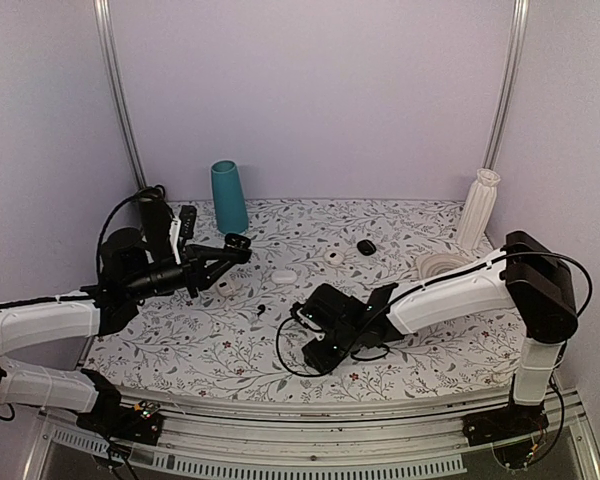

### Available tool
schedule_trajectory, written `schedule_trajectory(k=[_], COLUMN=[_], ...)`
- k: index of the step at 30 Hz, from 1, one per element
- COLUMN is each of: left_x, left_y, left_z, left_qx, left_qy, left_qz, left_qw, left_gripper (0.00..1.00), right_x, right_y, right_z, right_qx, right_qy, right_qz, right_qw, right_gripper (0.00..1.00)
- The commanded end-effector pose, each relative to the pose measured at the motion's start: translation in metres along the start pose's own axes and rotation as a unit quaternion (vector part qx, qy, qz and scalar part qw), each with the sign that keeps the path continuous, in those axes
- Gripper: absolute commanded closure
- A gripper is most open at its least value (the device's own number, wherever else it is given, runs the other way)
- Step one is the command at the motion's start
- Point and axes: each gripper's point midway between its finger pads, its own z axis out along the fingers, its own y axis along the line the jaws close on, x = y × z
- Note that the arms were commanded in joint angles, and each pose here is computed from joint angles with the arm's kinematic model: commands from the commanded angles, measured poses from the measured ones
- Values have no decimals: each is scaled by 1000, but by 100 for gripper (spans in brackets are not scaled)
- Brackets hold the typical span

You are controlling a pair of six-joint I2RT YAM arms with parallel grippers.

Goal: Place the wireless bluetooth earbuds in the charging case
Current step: Move the left earbud to the center of the board, then pick up the left earbud from the center of the board.

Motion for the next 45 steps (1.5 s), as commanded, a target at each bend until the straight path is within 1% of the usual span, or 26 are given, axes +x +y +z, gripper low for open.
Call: schedule_trajectory(k=[1, 5, 11, 14, 18, 20, 24, 29, 35, 45], left_x=[-9, -10, -9, -9, -8, -9, -10, -9, -11, -11], left_y=[-6, -6, -6, -5, -4, -4, -5, -4, -3, -3], left_z=[-2, -2, -1, -2, -3, -4, -4, -5, -5, -5], left_qx=[2, 2, 2, -1, -5, -6, -7, -9, -12, -14], left_qy=[-12, -13, -12, -12, -12, -12, -14, -13, -15, -16], left_qz=[19, 20, 17, 16, 16, 17, 18, 16, 17, 16], left_qw=[1000, 1000, 1000, 1000, 1000, 1000, 1000, 1000, 1000, 1000], left_gripper=[100, 100, 100, 100, 100, 100, 100, 100, 100, 100], right_x=[-1, -1, -2, -7, -6, -4, 7, 7, 15, 13], right_y=[1, 14, 15, 12, 7, 8, 6, 3, 4, 14], right_z=[-19, -24, -24, -25, -23, -21, -8, -10, -3, 1], right_qx=[-7, -51, -81, -74, -38, -23, -11, 9, 33, 38], right_qy=[9, -9, -45, -60, -78, -90, -65, -59, -29, 0], right_qz=[96, 112, 84, 81, 86, 83, 85, 91, 87, 86], right_qw=[995, 992, 992, 992, 993, 992, 994, 994, 995, 996], right_gripper=[45, 44, 44, 44, 45, 43, 41, 42, 54, 59])
